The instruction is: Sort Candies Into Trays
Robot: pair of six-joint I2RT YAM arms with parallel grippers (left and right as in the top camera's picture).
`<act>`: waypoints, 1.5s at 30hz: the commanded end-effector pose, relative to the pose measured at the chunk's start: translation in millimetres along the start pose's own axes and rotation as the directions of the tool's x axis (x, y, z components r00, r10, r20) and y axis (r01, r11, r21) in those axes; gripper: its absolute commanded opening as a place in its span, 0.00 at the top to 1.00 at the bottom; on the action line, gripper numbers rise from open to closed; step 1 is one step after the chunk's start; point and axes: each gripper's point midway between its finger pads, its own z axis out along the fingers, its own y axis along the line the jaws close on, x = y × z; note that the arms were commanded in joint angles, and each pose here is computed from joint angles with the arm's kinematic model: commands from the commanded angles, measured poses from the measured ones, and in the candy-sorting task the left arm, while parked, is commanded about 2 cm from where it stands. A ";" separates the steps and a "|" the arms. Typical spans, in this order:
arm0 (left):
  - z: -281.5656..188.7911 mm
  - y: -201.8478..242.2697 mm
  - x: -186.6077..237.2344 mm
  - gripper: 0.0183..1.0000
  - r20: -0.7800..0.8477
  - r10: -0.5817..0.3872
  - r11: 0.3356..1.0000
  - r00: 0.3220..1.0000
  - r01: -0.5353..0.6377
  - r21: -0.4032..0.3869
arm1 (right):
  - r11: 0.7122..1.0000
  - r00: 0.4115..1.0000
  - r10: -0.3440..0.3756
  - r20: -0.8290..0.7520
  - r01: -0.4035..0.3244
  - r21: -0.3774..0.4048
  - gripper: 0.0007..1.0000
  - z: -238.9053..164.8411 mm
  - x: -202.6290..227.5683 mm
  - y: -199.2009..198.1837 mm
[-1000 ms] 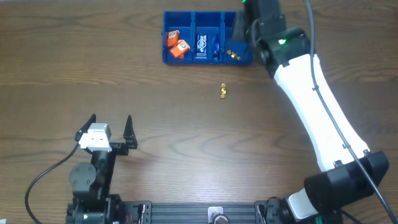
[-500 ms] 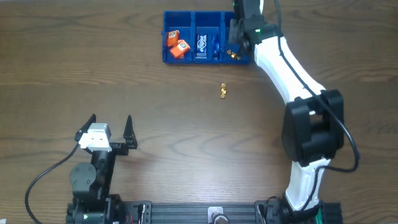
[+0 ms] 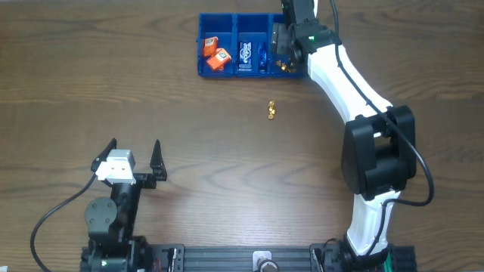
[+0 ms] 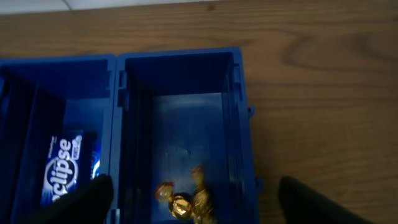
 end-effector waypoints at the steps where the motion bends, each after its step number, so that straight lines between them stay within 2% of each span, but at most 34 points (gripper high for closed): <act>1: 0.9 -2.0 16.2 0.00 -0.048 -0.001 1.000 0.999 0.002 0.016 | 1.000 1.000 -0.014 0.008 0.014 -0.004 0.00 -2.8 -1.7 5.5; 4: 0.9 -2.0 16.3 0.01 -0.048 -0.001 1.000 0.999 0.002 0.016 | 1.000 1.000 -0.018 0.017 0.019 -0.014 0.00 -20.4 -8.9 9.4; 5: 0.9 -2.0 16.2 0.00 -0.048 -0.001 1.000 0.999 0.002 0.016 | 0.999 0.999 -0.029 0.024 0.030 -0.039 0.00 -58.5 -17.8 15.1; 6: 0.9 -2.0 16.2 0.00 -0.048 -0.001 1.000 0.999 0.002 0.016 | 0.998 0.999 -0.037 0.013 0.038 -0.056 0.00 -71.6 -16.2 18.2; 8: 0.9 -2.0 16.2 0.00 -0.048 -0.001 1.000 0.999 0.002 0.016 | 0.994 0.998 -0.055 -0.042 0.050 -0.095 0.00 -94.6 -2.8 25.7; 12: 0.9 -2.0 16.3 0.00 -0.048 -0.001 1.000 0.999 0.002 0.015 | 0.997 0.979 -0.034 -0.199 0.018 -0.081 0.00 -110.0 39.5 30.3; 17: 0.9 -2.0 16.3 0.00 -0.048 -0.001 1.000 0.999 0.002 0.016 | 0.997 0.945 -0.055 -0.321 0.037 -0.064 0.00 -95.5 85.2 39.0; 24: 0.9 -2.0 16.2 0.00 -0.048 -0.001 1.000 0.999 0.002 0.016 | 0.997 0.900 -0.075 -0.430 0.063 -0.043 0.00 -52.2 126.9 46.6; 30: 0.9 -2.0 16.3 0.00 -0.048 -0.001 1.000 0.999 0.002 0.016 | 0.997 0.846 -0.082 -0.526 0.066 -0.050 0.04 -25.5 163.5 51.1; 34: 0.9 -2.0 16.3 0.00 -0.048 -0.001 1.000 0.999 0.002 0.016 | 0.997 0.821 -0.081 -0.565 0.061 -0.054 0.07 -16.1 178.9 52.9; 41: 0.9 -2.0 16.3 0.00 -0.048 -0.001 1.000 0.999 0.002 0.016 | 0.999 0.790 -0.036 -0.612 0.041 -0.006 0.12 -6.2 198.2 48.4; 45: 0.9 -2.0 16.3 0.00 -0.048 -0.001 1.000 0.999 0.002 0.016 | 0.999 0.785 -0.032 -0.619 0.041 0.000 0.19 -4.5 201.5 47.6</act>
